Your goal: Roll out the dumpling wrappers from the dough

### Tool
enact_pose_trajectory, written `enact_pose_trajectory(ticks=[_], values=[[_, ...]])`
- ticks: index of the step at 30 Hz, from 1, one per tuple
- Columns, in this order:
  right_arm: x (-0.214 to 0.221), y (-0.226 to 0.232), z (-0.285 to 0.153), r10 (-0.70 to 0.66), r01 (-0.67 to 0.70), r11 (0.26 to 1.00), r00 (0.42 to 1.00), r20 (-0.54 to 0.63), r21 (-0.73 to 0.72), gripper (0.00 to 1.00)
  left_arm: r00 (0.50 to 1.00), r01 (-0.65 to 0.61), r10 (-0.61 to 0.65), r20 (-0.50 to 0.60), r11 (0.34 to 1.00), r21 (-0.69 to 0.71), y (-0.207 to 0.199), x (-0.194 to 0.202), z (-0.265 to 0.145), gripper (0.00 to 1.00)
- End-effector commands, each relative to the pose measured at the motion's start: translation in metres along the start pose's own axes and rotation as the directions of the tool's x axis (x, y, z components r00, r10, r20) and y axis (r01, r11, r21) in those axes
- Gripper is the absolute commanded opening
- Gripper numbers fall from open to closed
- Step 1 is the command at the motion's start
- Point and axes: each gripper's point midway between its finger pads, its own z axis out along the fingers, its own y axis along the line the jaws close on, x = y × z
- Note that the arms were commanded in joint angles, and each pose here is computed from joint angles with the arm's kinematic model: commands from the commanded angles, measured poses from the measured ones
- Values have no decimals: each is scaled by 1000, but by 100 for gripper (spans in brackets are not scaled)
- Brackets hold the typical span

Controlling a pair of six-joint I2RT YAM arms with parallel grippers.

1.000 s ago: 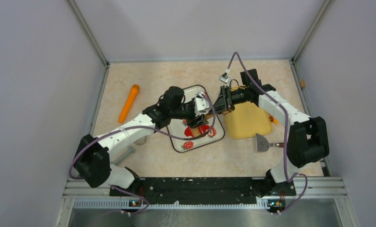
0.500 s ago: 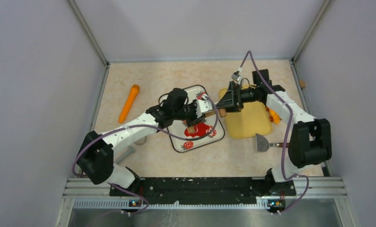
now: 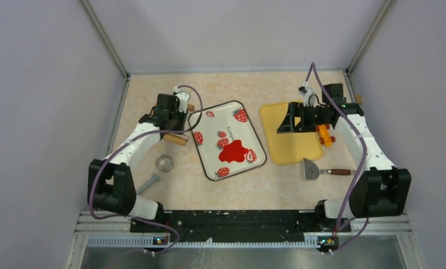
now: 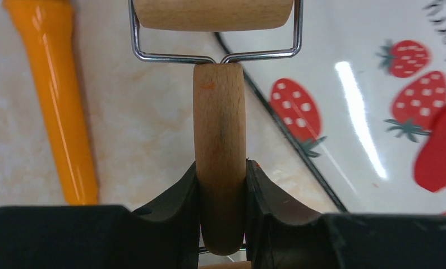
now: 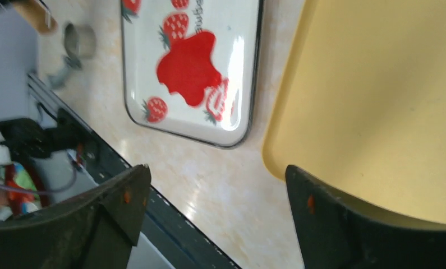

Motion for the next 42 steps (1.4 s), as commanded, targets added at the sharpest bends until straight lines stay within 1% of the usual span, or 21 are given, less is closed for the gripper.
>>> enact_pose_trajectory(ticks=[1, 3, 5, 9, 11, 15, 17, 20, 23, 27, 28, 30, 32, 35, 36, 37, 38, 39, 42], values=[[26, -20, -7, 1, 4, 991, 999, -34, 134, 96, 994, 105, -110, -27, 984, -144, 41, -1, 6, 0], [35, -22, -6, 8, 0, 990, 998, -57, 138, 97, 989, 123, -133, -59, 981, -148, 49, 1, 18, 0], [38, -20, -7, -27, 35, 993, 997, -68, 116, 97, 984, 135, -151, -90, 977, -167, 59, 4, 29, 0], [28, -14, -10, -54, 57, 993, 998, -35, 100, 97, 984, 123, -145, -103, 972, -199, 78, 3, 46, 0], [25, -10, -11, -67, 69, 994, 997, -28, 85, 98, 980, 119, -146, -133, 974, -194, 84, 6, 53, 0], [25, 3, -14, -96, 97, 995, 994, -43, 17, 98, 968, 139, -174, -180, 971, -193, 95, 14, 63, 0], [23, 5, -13, -94, 94, 996, 994, -47, 3, 98, 967, 140, -171, -189, 976, -165, 95, 17, 67, 0], [19, -7, -13, -100, 101, 992, 995, -22, 74, 98, 963, 122, -136, -231, 990, -72, 83, 26, 77, 0], [20, -14, -10, -54, 58, 992, 998, -34, 108, 99, 952, 130, -139, -274, 990, -51, 80, 35, 83, 1], [19, -17, -11, -62, 67, 990, 997, -38, 123, 99, 941, 166, -165, -294, 986, -22, 72, 42, 85, 2], [18, -18, -11, -67, 71, 990, 997, -38, 125, 99, 938, 176, -176, -300, 984, -26, 72, 44, 86, 5], [17, -19, -10, -77, 81, 989, 996, -41, 125, 99, 931, 191, -195, -310, 981, -45, 73, 47, 85, 15], [15, -18, -10, -85, 89, 988, 996, -38, 123, 99, 923, 205, -217, -317, 976, -72, 74, 50, 83, 31], [13, -18, -11, -90, 94, 988, 995, -38, 123, 99, 928, 210, -222, -298, 975, -71, 73, 43, 69, 49], [13, -18, -11, -93, 97, 988, 995, -38, 123, 99, 932, 211, -225, -286, 974, -77, 73, 39, 63, 57], [13, -18, -11, -96, 100, 987, 995, -39, 123, 99, 935, 212, -226, -274, 974, -80, 73, 35, 56, 74], [13, -17, -12, -98, 102, 987, 994, -39, 122, 99, 939, 214, -228, -258, 973, -83, 73, 30, 48, 96], [13, -18, -12, -103, 107, 987, 994, -38, 123, 99, 943, 220, -235, -237, 972, -85, 73, 24, 41, 99], [12, -18, -13, -113, 117, 985, 993, -35, 128, 99, 950, 249, -263, -167, 963, -99, 74, 1, 15, 99]])
